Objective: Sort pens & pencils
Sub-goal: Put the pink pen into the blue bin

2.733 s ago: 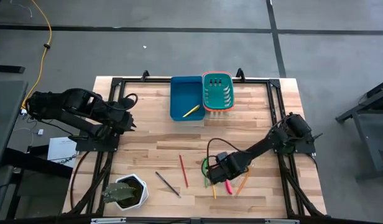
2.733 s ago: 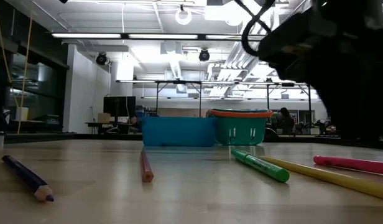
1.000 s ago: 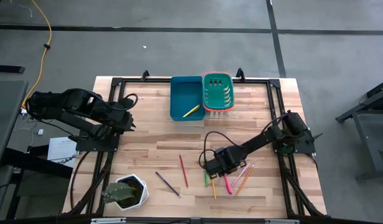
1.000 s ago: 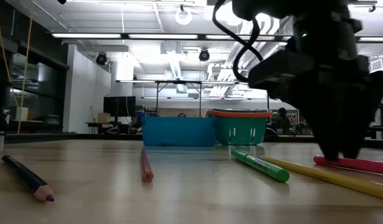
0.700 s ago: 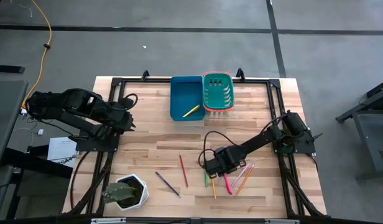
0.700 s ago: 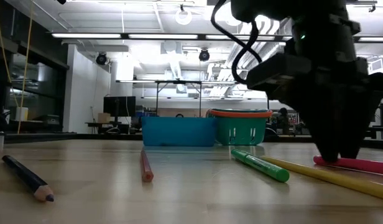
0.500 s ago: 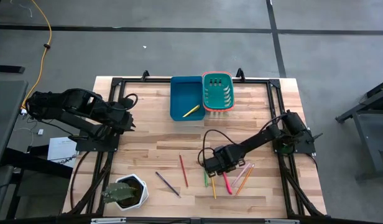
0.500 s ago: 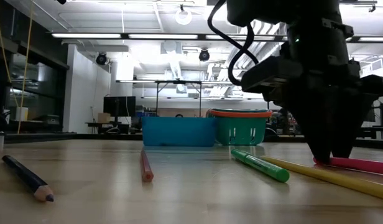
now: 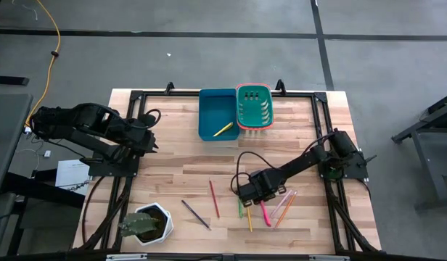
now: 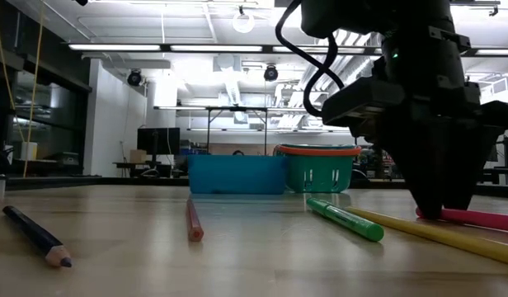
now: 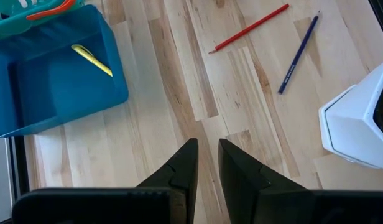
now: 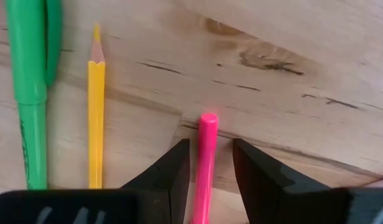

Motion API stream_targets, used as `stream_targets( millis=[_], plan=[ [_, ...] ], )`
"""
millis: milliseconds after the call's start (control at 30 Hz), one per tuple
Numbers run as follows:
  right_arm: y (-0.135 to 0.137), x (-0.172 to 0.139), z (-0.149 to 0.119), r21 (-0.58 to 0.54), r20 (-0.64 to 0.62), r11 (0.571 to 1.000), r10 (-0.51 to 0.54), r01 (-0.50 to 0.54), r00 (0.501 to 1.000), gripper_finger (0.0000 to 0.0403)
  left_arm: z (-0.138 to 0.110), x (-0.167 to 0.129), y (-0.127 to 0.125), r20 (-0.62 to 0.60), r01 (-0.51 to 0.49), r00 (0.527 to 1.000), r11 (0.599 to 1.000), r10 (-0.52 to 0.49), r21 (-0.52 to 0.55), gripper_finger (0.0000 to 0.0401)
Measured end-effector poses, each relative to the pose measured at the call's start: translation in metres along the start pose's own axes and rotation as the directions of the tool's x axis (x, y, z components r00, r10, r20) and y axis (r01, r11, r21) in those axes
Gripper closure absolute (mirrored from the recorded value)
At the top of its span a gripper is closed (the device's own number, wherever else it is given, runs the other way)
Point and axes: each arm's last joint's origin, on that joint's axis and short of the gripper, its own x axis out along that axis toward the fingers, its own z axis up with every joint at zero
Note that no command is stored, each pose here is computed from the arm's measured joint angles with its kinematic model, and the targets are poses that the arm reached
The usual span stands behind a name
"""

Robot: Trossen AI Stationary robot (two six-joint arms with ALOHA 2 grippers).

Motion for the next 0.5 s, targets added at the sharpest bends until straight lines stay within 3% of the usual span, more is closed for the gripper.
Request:
stream_targets(
  millis=[500],
  plan=[
    [0.0003, 0.0, 0.0001, -0.003, 0.0, 1.0, 0.003, -0.003, 1.0, 0.0349, 0.0, 0.0001, -0.0001, 0.0, 0.0, 1.0, 1.0, 0.0, 0.0, 0.035]
  ],
)
